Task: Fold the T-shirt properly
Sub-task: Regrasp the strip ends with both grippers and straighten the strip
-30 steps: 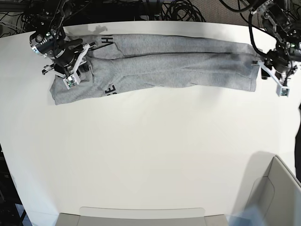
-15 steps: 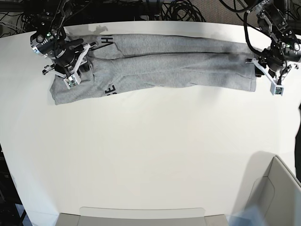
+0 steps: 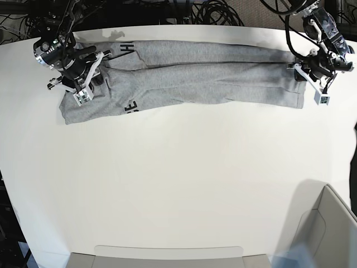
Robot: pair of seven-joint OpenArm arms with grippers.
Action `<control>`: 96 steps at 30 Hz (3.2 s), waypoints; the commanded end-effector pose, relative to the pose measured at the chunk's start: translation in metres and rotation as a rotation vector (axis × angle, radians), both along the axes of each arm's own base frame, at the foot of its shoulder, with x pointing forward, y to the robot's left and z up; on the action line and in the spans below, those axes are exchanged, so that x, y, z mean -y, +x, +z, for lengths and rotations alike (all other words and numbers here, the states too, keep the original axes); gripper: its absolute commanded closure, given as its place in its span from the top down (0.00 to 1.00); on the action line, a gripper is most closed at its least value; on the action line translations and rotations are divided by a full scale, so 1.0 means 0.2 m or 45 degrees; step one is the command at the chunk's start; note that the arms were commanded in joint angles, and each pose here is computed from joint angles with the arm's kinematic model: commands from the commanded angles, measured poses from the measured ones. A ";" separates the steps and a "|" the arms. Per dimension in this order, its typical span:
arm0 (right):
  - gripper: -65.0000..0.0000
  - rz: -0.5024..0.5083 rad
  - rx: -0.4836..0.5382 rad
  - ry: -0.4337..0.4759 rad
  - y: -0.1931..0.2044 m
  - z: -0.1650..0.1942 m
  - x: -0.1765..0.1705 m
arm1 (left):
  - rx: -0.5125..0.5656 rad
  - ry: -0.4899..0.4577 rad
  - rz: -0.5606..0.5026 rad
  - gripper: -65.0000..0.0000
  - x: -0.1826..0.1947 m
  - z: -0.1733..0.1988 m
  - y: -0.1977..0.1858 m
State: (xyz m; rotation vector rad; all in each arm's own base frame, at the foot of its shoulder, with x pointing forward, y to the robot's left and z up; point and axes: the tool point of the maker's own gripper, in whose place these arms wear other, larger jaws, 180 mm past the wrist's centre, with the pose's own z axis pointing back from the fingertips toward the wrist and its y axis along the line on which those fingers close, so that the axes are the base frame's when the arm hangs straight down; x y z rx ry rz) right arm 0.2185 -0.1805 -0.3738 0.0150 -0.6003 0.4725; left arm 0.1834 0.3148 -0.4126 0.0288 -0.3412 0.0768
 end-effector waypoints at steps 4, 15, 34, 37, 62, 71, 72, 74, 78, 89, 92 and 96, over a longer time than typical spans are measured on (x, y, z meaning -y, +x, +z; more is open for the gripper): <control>0.30 0.021 0.046 0.007 0.03 0.04 -0.01 | 0.007 0.010 0.016 0.45 -0.09 -0.03 0.01; 0.30 0.021 0.047 0.007 0.03 0.04 -0.01 | 0.085 0.096 -0.017 0.45 -0.14 0.10 0.08; 0.30 0.021 0.034 0.005 0.02 0.03 -0.01 | -0.020 0.013 -0.055 0.46 -0.17 -0.07 0.13; 0.30 0.020 0.033 0.004 0.01 0.03 -0.01 | -0.122 -0.032 -0.146 0.46 -0.07 -0.18 0.10; 0.30 0.016 0.023 0.006 0.00 0.02 -0.01 | -0.243 -0.414 -0.178 0.42 0.23 -0.39 -0.06; 0.30 0.016 0.023 0.006 0.00 0.02 -0.01 | -0.276 -0.357 -0.189 0.00 0.15 -0.38 -0.08; 0.30 0.014 0.023 0.006 0.00 0.02 0.00 | -0.285 -0.333 -0.192 0.00 0.13 -0.38 -0.08; 0.30 0.012 0.024 0.005 0.00 0.02 0.00 | -0.290 -0.302 -0.179 0.00 0.08 -0.38 -0.09; 0.30 0.010 0.024 0.004 0.00 0.02 0.00 | -0.224 -0.227 -0.032 0.00 -0.14 -0.29 -0.08; 0.30 0.013 0.029 0.006 0.00 0.03 0.00 | -0.245 -0.079 0.170 0.00 -0.43 -0.20 -0.20; 0.30 0.013 0.029 0.006 0.00 0.03 0.00 | -0.227 -0.065 0.158 0.00 -0.43 -0.18 -0.17; 0.30 0.013 0.029 0.006 0.00 0.03 0.00 | -0.184 0.019 0.097 0.00 -0.43 -0.05 -0.10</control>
